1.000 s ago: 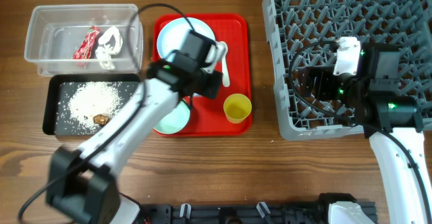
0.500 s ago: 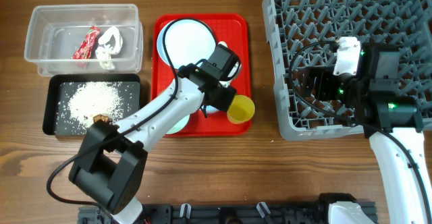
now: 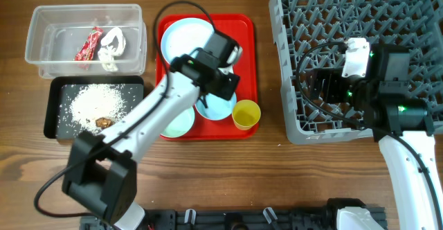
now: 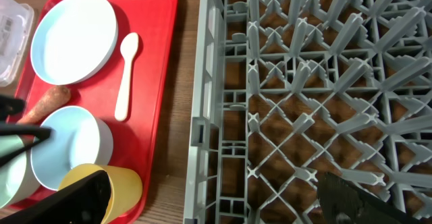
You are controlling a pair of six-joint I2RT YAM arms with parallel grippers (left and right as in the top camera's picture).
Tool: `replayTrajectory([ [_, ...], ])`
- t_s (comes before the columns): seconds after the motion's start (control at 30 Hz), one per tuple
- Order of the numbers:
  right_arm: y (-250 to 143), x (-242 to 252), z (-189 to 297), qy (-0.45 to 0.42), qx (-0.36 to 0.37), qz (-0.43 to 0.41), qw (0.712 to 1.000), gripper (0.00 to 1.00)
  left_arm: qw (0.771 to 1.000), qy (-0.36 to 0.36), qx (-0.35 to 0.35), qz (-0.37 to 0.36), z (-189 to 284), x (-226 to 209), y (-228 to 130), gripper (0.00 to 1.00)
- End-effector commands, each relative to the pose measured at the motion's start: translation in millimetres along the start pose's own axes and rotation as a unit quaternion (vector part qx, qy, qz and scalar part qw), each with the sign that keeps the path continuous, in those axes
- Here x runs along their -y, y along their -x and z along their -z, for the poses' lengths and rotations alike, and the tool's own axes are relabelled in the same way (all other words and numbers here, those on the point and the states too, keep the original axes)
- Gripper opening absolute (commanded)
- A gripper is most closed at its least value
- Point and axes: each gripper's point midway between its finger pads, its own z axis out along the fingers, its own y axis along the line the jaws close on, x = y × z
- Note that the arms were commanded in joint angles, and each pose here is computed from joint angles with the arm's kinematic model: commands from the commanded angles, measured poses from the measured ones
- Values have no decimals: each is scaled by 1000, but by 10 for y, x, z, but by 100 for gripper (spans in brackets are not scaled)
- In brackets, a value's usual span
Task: Sort waste into correct bins and load items into the dishwasher rack
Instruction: 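Set the empty light-blue bowl back on the red tray, then grasp the carrot on the red tray with the left gripper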
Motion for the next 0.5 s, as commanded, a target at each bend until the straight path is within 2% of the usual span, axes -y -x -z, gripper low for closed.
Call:
replayTrajectory([
  [0.0, 42, -50, 7, 10, 2, 1, 1000, 100, 997, 31, -1, -68, 126, -415, 25, 65],
  [0.1, 42, -50, 7, 10, 2, 1, 1000, 100, 995, 39, -26, -89, 62, -671, -77, 57],
  [0.33, 32, -46, -12, 10, -1, 0, 1000, 100, 995, 40, -67, -54, -155, -1107, -291, 55],
  [0.47, 24, -40, -33, 10, -4, -1, 1000, 100, 994, 33, -91, -56, -300, -1209, -412, 55],
])
